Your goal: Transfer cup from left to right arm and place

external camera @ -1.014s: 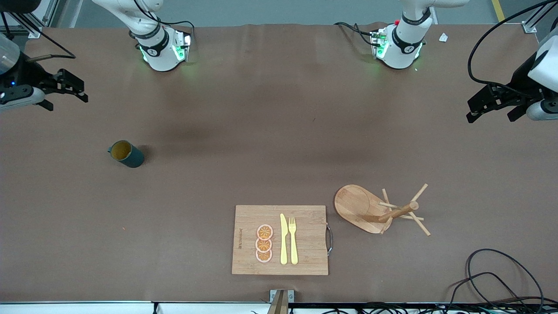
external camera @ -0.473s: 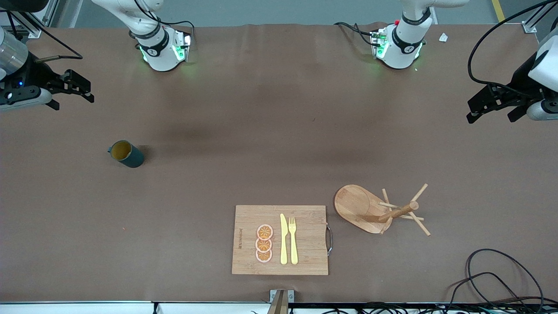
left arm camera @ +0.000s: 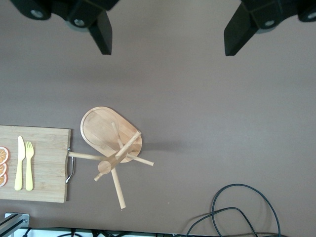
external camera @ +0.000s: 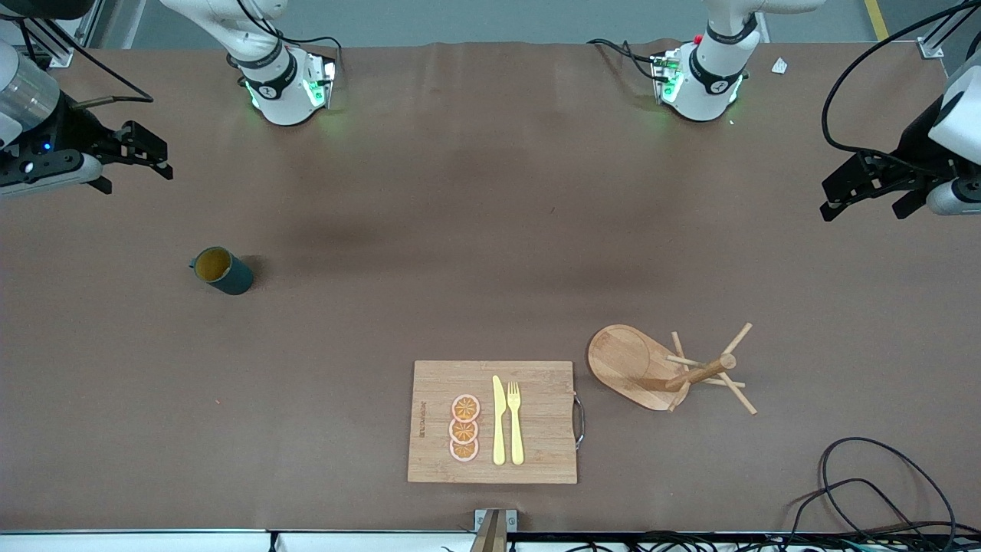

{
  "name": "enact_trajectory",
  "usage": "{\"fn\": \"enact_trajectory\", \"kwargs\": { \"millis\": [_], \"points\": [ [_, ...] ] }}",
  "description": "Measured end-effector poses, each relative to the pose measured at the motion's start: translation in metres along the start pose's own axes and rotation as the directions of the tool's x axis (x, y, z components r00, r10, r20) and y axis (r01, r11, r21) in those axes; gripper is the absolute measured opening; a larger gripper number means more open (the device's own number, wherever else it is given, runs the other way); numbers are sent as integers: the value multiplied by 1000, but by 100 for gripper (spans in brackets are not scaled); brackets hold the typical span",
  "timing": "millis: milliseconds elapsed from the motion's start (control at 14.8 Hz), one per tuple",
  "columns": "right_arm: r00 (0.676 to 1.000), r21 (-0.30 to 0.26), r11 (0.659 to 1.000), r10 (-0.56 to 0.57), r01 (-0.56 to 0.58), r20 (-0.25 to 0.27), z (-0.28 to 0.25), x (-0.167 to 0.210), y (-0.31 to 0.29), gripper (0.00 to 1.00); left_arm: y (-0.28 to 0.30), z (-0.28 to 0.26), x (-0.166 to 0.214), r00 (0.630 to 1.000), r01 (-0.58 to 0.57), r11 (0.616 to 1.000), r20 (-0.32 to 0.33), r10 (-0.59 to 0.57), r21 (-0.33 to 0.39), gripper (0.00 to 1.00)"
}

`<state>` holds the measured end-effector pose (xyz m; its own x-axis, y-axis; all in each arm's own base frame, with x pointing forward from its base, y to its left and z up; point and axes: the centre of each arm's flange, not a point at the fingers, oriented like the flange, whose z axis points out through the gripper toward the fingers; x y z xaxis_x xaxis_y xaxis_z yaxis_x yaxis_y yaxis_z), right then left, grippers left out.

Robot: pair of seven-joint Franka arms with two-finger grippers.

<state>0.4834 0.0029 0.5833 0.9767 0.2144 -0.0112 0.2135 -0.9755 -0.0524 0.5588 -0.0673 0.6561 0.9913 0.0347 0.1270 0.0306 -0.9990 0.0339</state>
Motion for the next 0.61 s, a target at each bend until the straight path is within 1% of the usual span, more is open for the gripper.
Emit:
{"fn": "enact_trajectory", "kwargs": {
  "millis": [473, 608],
  "points": [
    [998, 20, 1000, 21, -22, 53, 6, -8, 13, 100, 0, 1, 1, 1000, 0, 1000, 2, 0, 0, 100],
    [998, 21, 1000, 22, -23, 52, 5, -8, 15, 100, 0, 1, 1, 1000, 0, 1000, 1, 0, 0, 100]
  ]
}}
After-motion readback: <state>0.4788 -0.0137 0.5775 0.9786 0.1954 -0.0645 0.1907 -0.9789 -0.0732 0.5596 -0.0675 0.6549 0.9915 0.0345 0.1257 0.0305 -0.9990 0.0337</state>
